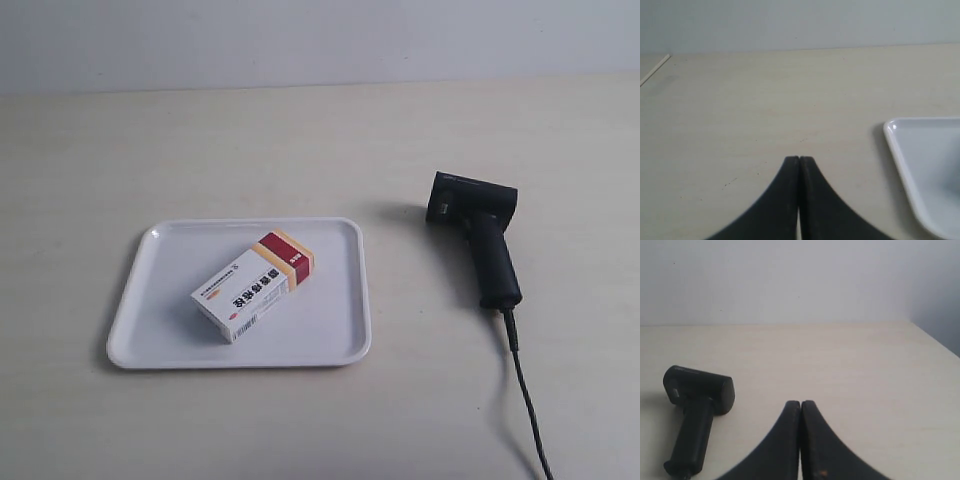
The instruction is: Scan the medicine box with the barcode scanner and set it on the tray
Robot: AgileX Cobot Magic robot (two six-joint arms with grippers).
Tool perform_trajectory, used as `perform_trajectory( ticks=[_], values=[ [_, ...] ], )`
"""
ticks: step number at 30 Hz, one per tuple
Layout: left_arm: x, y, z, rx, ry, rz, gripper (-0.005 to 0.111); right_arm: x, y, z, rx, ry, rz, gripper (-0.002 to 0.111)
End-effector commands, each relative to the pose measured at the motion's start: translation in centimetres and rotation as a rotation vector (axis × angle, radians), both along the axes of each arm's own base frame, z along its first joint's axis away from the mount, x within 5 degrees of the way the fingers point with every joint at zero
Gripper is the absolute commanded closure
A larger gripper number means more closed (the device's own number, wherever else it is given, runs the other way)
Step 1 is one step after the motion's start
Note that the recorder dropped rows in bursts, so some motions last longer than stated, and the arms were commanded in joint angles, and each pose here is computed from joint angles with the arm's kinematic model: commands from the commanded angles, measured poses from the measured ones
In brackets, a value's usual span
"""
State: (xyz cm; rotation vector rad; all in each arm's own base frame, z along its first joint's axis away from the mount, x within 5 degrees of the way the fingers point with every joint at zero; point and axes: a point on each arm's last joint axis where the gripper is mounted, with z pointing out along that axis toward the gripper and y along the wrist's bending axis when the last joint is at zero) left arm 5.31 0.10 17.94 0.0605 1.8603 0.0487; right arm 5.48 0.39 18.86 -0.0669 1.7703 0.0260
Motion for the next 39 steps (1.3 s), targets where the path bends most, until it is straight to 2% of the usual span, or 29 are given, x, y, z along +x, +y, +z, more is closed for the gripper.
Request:
perform_trajectory(
  ticks=[1, 39],
  values=[
    [-0.02, 0.02, 0.06, -0.008, -0.009, 0.005, 0.107, -0.14, 0.06, -0.61, 0.011, 0.053, 0.004, 0.108],
    [-0.02, 0.02, 0.06, -0.008, -0.009, 0.005, 0.107, -0.14, 0.15, -0.58, 0.041, 0.052, 0.007, 0.108]
  ],
)
